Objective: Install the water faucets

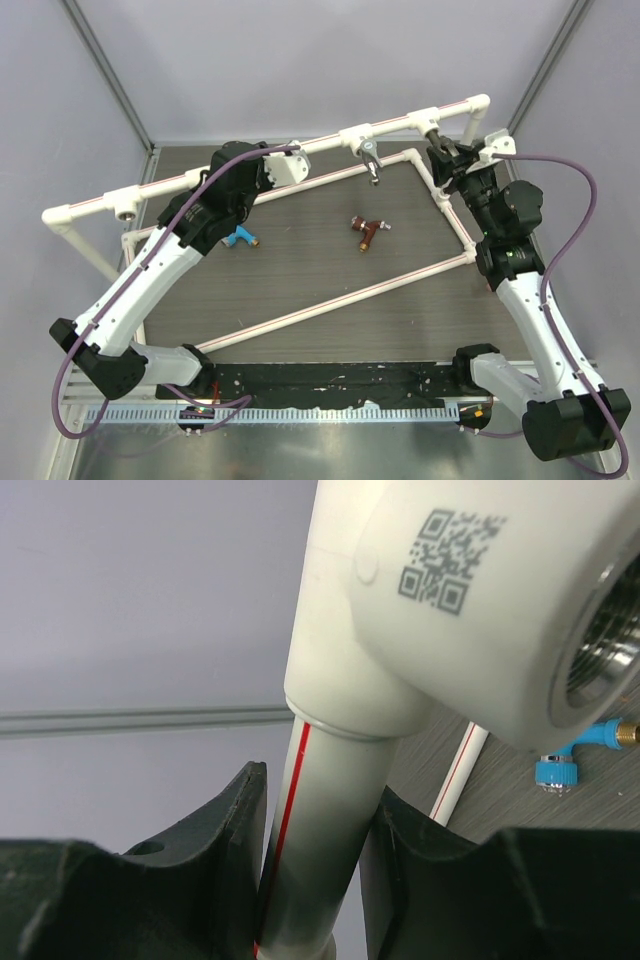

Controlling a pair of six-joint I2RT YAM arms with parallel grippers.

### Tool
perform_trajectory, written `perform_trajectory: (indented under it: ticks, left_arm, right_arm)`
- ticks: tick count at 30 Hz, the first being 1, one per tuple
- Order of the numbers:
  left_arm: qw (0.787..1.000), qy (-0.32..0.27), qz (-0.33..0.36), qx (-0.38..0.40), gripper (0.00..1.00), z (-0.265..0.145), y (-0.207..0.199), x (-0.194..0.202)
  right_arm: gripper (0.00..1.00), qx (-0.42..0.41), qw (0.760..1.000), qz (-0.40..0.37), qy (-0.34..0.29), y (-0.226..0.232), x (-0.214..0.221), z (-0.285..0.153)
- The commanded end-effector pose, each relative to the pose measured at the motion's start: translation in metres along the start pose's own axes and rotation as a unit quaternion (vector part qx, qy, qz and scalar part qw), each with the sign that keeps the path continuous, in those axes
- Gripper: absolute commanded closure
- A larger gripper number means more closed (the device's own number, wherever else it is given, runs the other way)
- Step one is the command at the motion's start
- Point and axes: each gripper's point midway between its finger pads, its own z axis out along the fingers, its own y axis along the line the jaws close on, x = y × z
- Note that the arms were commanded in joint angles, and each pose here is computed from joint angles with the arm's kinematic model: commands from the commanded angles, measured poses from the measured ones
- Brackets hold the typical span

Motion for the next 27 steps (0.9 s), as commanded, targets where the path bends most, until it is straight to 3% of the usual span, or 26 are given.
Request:
perform_trajectory:
  ticks: [1,6,9,14,17,21,22,27]
  left_arm:
    - [0.994,-0.041,-0.096,-0.018,1.0,-0.012,0.008,-0.016]
    - [0.995,-0.038,-0.093,-0.014,1.0,-0.008,0.004,-0.016]
    - [0.995,-0.039,-0.093,-0.014,1.0,-0.008,0.004,-0.017]
    - [0.994,-0.042,-0.095,-0.017,1.0,-0.012,0.007,-0.016]
    - [0.994,-0.042,-0.095,-0.016,1.0,-0.011,0.006,-0.017]
    - [0.994,-0.043,-0.095,-0.017,1.0,-0.012,0.007,-0.016]
    - [0.994,-0.043,-0.095,-0.017,1.0,-0.011,0.007,-0.017]
    - [0.994,-0.043,-0.095,-0.016,1.0,-0.012,0.007,-0.017]
  right_arm:
    - [0.67,0.058,0.985,0.138,-0.08,-0.014,-0.041,0.005]
    - [0.98,0.13,0.946,0.281,-0.094,-0.033,-0.04,0.001]
    - [0.99,0.16,0.913,0.362,-0.093,-0.039,-0.031,-0.001]
    - [0.99,0.181,0.834,0.507,-0.119,-0.045,-0.014,-0.002]
    - [0.95,0.181,0.807,0.549,-0.118,-0.047,-0.005,0.0]
    - [0.76,0.185,0.831,0.513,-0.112,-0.048,-0.008,-0.004]
    - [0.66,0.193,0.837,0.497,-0.119,-0.051,-0.013,-0.01]
    - [0.49,0.245,0.875,0.405,-0.102,-0.064,-0.014,-0.036]
